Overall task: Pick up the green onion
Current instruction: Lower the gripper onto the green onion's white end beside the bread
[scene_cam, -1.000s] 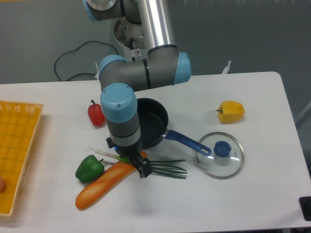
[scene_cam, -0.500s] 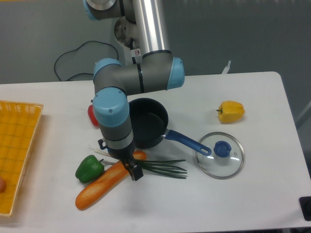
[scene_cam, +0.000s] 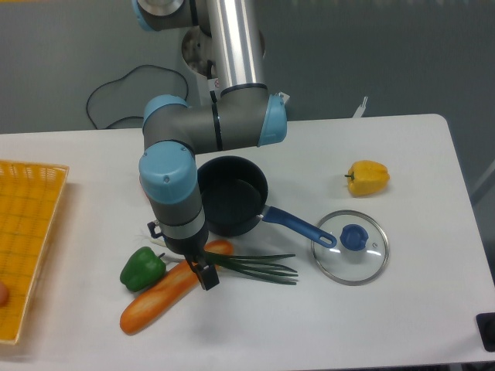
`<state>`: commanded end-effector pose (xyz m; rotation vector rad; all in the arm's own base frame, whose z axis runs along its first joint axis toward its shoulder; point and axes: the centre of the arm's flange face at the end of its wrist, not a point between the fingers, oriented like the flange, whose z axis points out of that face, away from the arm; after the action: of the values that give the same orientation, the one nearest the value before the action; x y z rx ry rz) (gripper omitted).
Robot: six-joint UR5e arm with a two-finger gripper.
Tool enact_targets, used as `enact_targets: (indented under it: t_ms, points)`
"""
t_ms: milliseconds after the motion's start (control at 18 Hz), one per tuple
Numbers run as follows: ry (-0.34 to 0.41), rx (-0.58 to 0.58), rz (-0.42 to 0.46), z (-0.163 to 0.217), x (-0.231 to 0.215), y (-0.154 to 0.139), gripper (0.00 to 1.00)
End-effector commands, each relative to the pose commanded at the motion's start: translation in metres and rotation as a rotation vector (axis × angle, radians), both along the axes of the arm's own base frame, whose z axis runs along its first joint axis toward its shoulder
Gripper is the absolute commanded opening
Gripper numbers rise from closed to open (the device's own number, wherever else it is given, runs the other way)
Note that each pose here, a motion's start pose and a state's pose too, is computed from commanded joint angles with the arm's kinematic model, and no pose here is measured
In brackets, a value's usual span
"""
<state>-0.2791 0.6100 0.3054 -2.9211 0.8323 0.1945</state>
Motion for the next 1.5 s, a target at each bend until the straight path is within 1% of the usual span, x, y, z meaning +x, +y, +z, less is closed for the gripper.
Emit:
enact_targets:
  t_ms: [167, 278, 333, 500, 611, 889, 1222, 1500]
  points:
    - [-0.026, -0.041, -0.015, -0.02, 0.012, -0.012, 1.0]
    - [-0.031, -0.059, -0.068, -0.024, 0.021, -0.021, 1.0]
    - [-0.033, -0.064, -0.079, -0.025, 0.022, -0.024, 1.0]
    - [-0.036, -0.067, -0.082, -0.027, 0.026, -0.024, 1.0]
    - [-0.043, -0.08, -0.099, -0.035, 0.04, -0.021, 1.0]
    - [-0.064, -0.107, -0.115, -0.052, 0.054, -0.023, 1.0]
    - [-0.085, -0.137, -0.127, -0.072, 0.063, -0.022, 1.0]
    - [-0.092, -0.145, -0.136, -0.079, 0.069, -0.019, 1.0]
